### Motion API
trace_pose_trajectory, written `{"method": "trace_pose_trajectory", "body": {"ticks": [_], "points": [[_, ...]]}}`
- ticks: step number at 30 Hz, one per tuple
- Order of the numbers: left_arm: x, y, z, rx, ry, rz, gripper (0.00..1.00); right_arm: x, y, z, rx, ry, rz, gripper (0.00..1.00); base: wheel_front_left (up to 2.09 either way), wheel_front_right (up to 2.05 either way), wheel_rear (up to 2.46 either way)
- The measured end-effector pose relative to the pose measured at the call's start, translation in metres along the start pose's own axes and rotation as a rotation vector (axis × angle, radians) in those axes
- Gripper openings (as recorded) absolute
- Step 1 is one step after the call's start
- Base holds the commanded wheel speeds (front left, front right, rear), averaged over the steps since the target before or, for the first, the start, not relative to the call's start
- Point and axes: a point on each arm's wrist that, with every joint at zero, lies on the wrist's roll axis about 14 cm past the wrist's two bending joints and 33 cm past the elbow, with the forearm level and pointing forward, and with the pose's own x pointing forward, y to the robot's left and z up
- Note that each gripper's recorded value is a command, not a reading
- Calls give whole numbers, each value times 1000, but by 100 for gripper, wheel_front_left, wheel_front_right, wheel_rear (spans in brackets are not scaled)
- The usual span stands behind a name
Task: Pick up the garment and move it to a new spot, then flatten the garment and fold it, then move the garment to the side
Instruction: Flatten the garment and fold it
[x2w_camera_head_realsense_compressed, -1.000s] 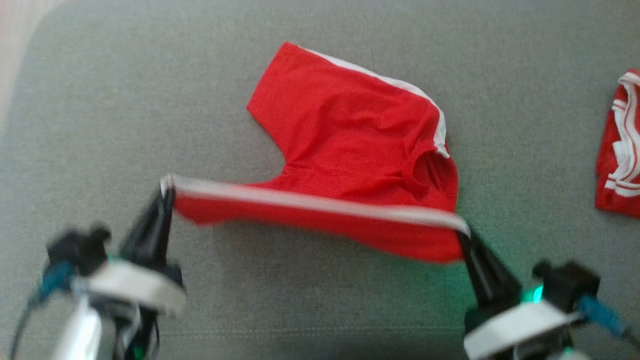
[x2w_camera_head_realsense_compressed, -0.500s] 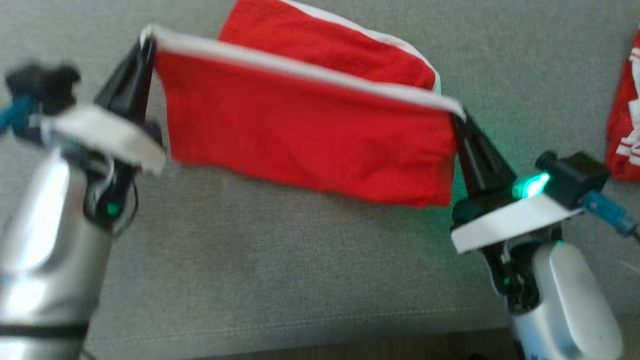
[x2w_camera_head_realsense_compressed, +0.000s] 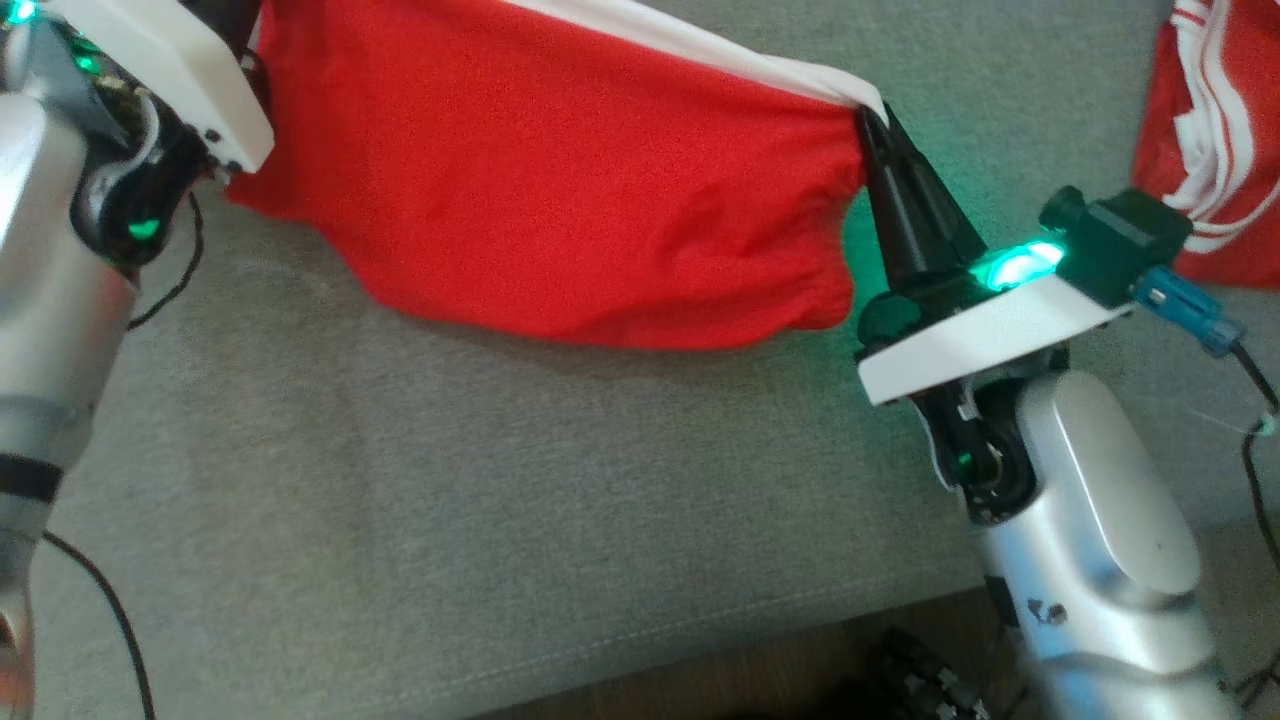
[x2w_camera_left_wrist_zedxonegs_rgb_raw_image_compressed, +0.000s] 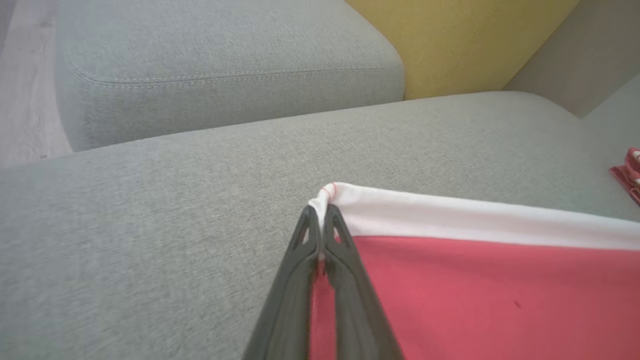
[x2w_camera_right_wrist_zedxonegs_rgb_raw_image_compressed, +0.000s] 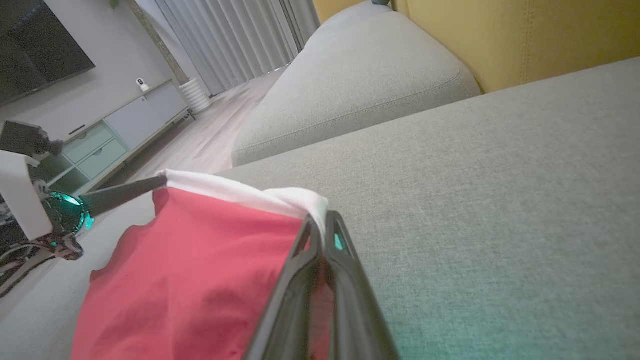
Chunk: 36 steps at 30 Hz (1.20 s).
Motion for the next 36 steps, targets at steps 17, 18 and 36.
{"method": "trace_pose_trajectory", "body": {"ticks": [17, 18, 36], "points": [[-5, 34, 0, -49, -131, 126, 100, 3, -2, 35, -172, -206, 2, 100, 0, 0, 0], [-8, 38, 7, -43, -163, 153, 100, 2, -3, 42, -194, -226, -3, 100, 0, 0, 0], [-150, 19, 13, 47, -408, 456, 100, -41, -4, 58, -291, -249, -71, 100, 0, 0, 0]]}}
